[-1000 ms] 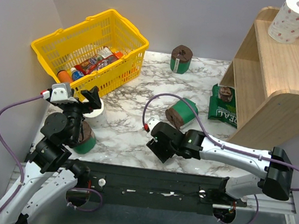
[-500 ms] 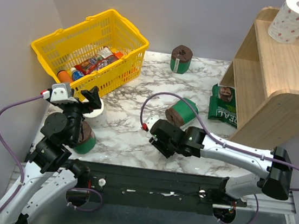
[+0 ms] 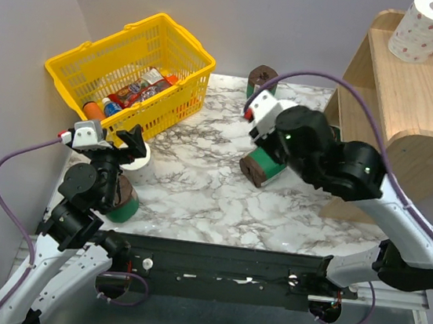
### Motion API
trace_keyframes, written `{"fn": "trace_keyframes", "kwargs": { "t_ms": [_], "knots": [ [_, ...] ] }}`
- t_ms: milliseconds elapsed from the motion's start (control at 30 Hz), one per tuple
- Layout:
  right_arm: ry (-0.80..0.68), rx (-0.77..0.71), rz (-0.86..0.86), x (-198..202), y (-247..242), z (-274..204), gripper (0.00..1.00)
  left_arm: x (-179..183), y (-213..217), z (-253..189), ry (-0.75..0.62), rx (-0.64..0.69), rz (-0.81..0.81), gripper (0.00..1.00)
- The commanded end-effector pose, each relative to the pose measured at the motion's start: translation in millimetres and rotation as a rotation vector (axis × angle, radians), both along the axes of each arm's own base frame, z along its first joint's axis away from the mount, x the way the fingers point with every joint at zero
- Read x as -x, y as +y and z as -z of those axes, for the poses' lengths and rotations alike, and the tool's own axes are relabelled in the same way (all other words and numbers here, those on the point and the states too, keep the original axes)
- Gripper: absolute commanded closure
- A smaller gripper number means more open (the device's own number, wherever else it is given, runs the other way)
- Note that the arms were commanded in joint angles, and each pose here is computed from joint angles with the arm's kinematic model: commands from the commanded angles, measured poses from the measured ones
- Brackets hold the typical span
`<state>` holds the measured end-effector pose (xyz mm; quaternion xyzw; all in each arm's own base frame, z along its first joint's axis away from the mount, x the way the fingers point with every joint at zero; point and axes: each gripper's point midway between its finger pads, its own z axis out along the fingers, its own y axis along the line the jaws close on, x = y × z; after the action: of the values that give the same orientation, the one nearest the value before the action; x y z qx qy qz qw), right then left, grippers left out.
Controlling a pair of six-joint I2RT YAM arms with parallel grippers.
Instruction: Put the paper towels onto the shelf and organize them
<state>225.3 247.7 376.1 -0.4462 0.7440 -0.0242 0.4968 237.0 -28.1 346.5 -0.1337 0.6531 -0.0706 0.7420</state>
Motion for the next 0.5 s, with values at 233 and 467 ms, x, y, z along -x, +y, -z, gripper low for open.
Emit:
{"fn": "trace_keyframes", "kwargs": {
  "t_ms": [233,467],
  "knots": [
    [-0.417,0.104,0.344,-59,-139,-138,0.62,3,9,-1,-0.017,0.027,-0.042,0.01],
    [-0.589,0.091,0.56,-55,-204,-199,0.62,3,9,-1,-0.015,0.026,-0.043,0.01]
  ]
}}
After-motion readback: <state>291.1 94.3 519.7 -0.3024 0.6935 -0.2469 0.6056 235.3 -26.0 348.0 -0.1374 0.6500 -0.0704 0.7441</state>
